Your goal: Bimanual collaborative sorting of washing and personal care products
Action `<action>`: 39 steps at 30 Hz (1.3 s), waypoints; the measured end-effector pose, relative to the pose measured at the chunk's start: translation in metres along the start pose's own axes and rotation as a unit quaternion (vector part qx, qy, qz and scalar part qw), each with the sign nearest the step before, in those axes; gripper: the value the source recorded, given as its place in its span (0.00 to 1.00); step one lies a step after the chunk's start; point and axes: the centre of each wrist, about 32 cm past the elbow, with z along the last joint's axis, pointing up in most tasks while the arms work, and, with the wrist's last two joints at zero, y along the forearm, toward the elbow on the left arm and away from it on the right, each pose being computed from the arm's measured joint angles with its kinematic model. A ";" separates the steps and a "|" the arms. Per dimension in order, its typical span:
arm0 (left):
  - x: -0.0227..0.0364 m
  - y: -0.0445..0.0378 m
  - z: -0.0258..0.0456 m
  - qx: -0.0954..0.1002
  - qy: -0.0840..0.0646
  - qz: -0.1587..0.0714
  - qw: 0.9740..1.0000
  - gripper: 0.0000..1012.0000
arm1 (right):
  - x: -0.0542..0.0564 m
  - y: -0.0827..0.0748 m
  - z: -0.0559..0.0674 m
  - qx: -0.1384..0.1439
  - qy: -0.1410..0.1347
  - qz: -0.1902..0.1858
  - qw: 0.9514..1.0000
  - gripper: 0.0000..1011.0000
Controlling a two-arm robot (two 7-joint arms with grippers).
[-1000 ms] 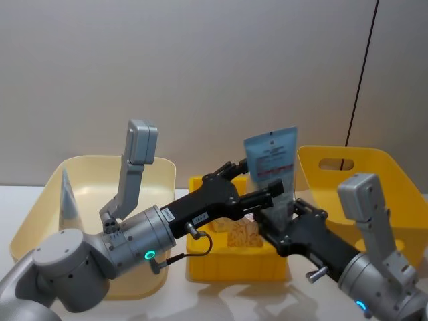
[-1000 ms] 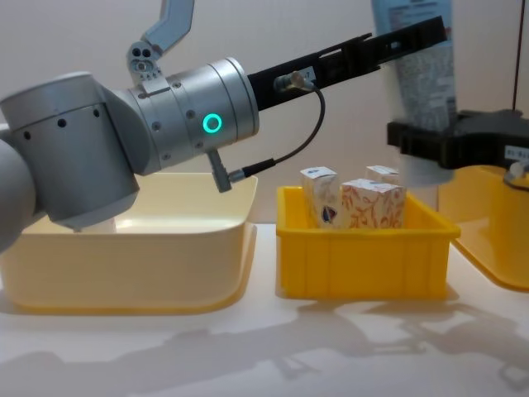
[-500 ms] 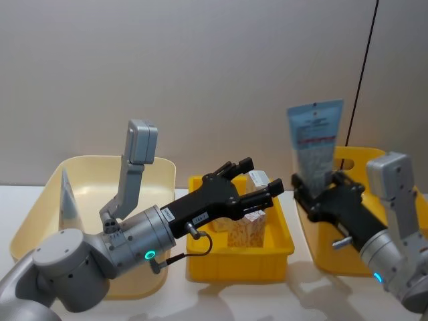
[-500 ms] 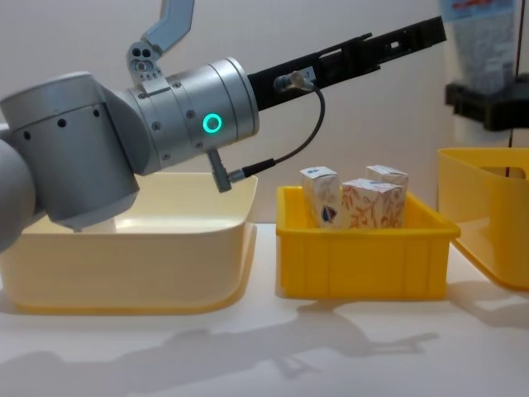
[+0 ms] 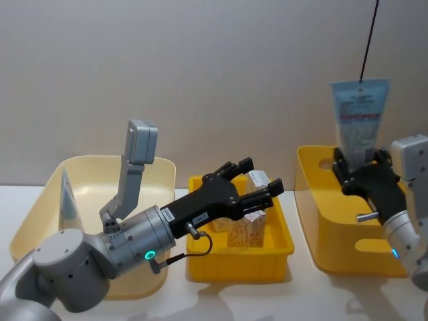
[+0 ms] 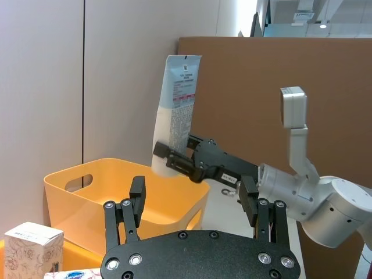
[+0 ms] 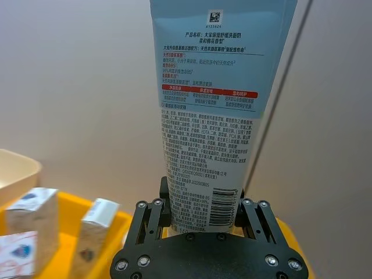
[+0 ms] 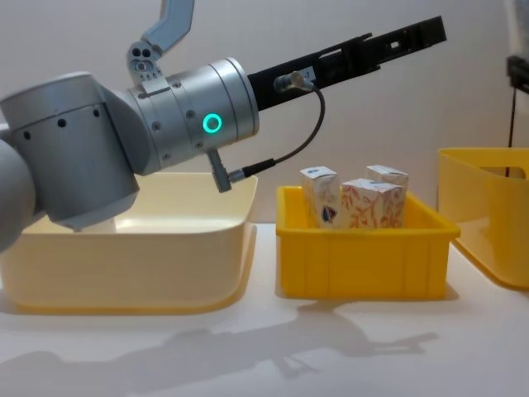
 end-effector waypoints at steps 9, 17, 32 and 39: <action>0.0000 0.0000 0.0000 0.000 0.000 0.000 1.000 0.99 | 0.008 0.008 -0.007 -0.019 -0.024 -0.067 0.997 0.55; 0.0000 0.0000 0.0000 0.000 0.000 0.000 1.000 0.99 | 0.010 0.013 -0.015 -0.060 -0.035 -0.104 0.992 0.55; 0.0000 0.0000 0.0000 0.000 0.000 0.000 1.000 0.99 | 0.003 0.015 -0.023 -0.102 -0.024 -0.102 0.989 0.55; 0.0000 0.0000 0.0000 0.000 0.000 0.000 1.000 0.99 | -0.001 0.016 -0.025 -0.116 -0.011 -0.099 0.988 0.55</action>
